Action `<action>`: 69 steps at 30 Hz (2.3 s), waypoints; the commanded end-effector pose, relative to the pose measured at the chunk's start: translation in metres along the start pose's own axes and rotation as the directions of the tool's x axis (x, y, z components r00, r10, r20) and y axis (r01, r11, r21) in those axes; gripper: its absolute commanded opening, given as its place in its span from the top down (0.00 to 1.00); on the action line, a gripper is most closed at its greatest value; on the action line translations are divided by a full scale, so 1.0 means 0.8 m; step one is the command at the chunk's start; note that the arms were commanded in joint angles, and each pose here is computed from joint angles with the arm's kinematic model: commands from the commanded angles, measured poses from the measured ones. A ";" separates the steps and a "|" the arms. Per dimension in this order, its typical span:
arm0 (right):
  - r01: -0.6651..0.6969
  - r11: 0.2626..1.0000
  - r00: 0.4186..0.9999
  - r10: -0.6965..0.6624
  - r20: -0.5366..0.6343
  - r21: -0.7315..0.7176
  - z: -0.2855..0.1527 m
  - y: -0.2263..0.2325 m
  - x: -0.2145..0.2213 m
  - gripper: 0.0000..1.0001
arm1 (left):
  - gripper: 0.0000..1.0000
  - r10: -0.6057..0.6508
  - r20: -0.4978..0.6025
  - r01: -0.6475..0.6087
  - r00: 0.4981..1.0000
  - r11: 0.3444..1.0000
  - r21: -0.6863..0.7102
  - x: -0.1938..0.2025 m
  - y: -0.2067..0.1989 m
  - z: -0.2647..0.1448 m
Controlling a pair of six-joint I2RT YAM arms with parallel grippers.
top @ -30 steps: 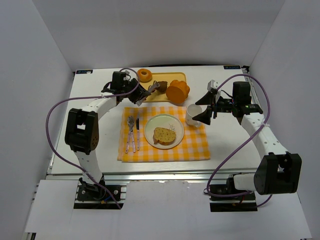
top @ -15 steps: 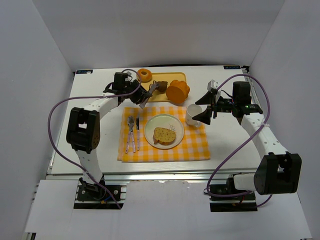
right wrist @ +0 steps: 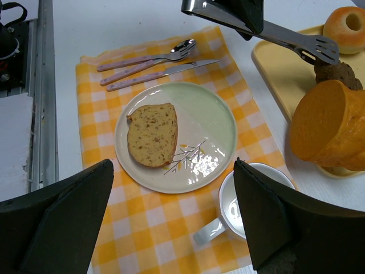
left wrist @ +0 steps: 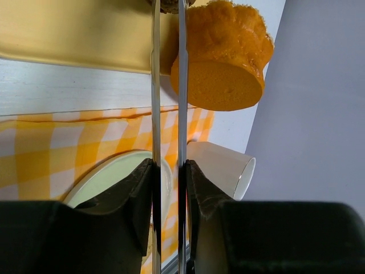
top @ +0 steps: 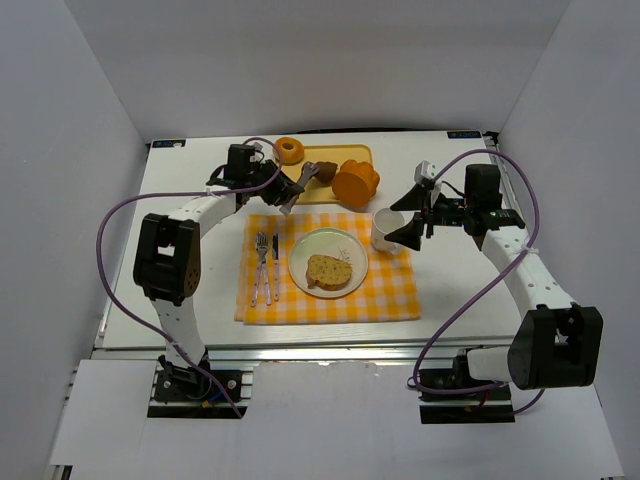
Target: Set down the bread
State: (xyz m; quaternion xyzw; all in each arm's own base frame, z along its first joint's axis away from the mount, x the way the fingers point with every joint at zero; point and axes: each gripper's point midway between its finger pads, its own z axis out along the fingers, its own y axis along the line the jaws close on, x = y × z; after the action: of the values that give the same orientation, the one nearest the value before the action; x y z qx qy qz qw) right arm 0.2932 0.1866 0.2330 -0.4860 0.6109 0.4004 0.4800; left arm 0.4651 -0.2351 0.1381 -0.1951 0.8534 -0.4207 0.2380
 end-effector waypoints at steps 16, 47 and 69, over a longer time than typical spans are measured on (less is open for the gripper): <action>0.038 0.999 0.999 -0.038 0.032 -0.010 -0.004 0.004 -0.020 0.11 | 0.98 0.047 0.142 -0.059 0.989 0.995 0.081 -0.043 -0.044 -0.080; 0.071 0.997 0.997 -0.070 0.021 -0.025 -0.011 0.016 -0.027 0.11 | 0.98 0.342 -0.071 -0.323 0.937 0.925 0.199 0.176 0.005 -0.244; 0.067 0.998 0.997 -0.066 0.035 -0.016 -0.017 0.023 -0.028 0.11 | 0.60 0.385 -0.196 -0.384 0.902 0.922 0.042 0.189 0.037 -0.202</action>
State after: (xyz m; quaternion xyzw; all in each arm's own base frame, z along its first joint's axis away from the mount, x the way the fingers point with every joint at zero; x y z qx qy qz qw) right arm 0.2779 0.1819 0.2497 -0.4990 0.5966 0.3934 0.4902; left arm 0.2331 -0.1999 0.1521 0.0192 0.8962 -0.3977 0.1954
